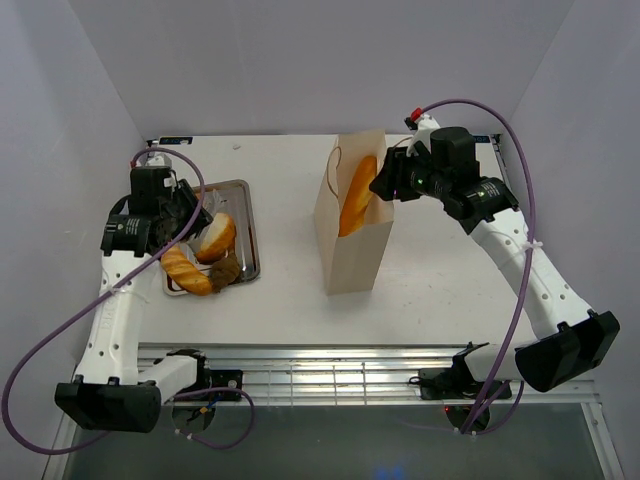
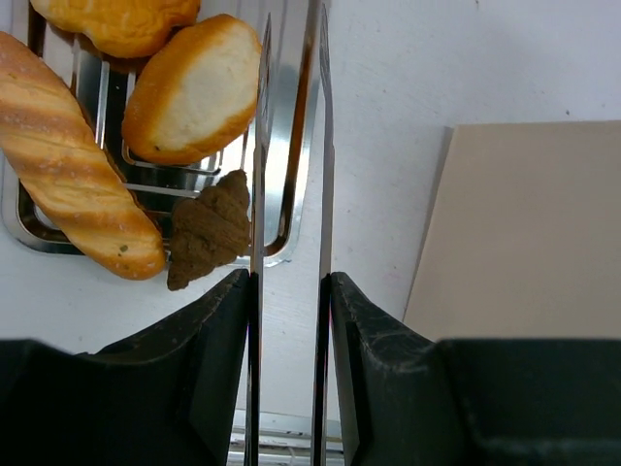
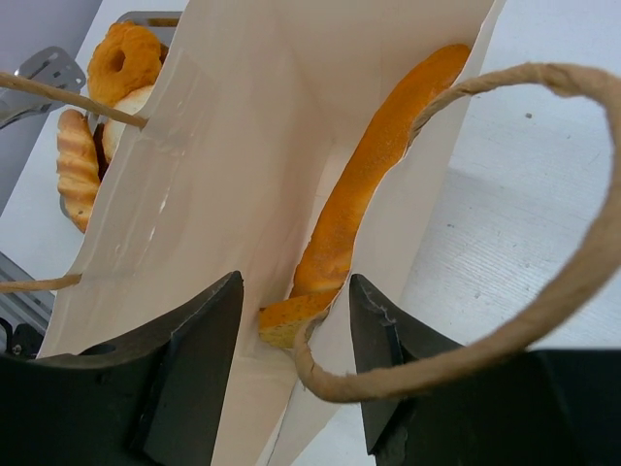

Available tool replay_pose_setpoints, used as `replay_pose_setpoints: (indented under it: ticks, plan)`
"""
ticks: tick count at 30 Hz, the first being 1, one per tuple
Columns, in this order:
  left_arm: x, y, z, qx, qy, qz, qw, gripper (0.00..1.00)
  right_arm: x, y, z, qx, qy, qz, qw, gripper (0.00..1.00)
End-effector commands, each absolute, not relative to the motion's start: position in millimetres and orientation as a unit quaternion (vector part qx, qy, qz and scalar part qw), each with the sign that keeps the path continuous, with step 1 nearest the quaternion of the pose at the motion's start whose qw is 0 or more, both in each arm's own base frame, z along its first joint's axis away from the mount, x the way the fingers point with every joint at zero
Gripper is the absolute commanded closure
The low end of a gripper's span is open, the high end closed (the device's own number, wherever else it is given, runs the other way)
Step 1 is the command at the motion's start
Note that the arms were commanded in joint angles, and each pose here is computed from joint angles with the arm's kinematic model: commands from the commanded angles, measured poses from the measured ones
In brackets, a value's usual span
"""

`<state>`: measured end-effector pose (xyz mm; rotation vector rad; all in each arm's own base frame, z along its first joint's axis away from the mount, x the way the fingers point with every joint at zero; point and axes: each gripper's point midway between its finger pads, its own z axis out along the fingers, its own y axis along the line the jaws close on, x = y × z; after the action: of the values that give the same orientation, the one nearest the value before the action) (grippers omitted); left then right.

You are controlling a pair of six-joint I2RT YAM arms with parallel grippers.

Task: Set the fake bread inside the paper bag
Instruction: Pick up the fake bread from the plate.

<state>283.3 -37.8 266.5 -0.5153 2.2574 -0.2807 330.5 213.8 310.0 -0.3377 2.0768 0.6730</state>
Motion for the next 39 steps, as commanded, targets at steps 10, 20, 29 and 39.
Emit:
replay_pose_setpoints:
  ticks: [10, 20, 29, 39]
  plan:
    - [329.2, 75.7, 262.4, -0.330, 0.831, -0.085, 0.440, 0.53, 318.6, 222.7, 342.8, -0.179, 0.807, 0.303, 0.475, 0.44]
    - [313.7, 131.1, 219.8, -0.403, 0.799, -0.139, 0.423, 0.51, 311.2, 229.9, 340.8, -0.190, 0.798, 0.328, 0.468, 0.44]
    - [310.7, 124.8, 185.4, -0.416, 0.797, -0.176, 0.400, 0.46, 309.7, 231.9, 340.4, -0.194, 0.797, 0.334, 0.464, 0.43]
    - [318.0, 130.2, 171.0, -0.413, 0.801, -0.199, 0.385, 0.45, 309.2, 231.1, 338.9, -0.195, 0.798, 0.333, 0.463, 0.43]
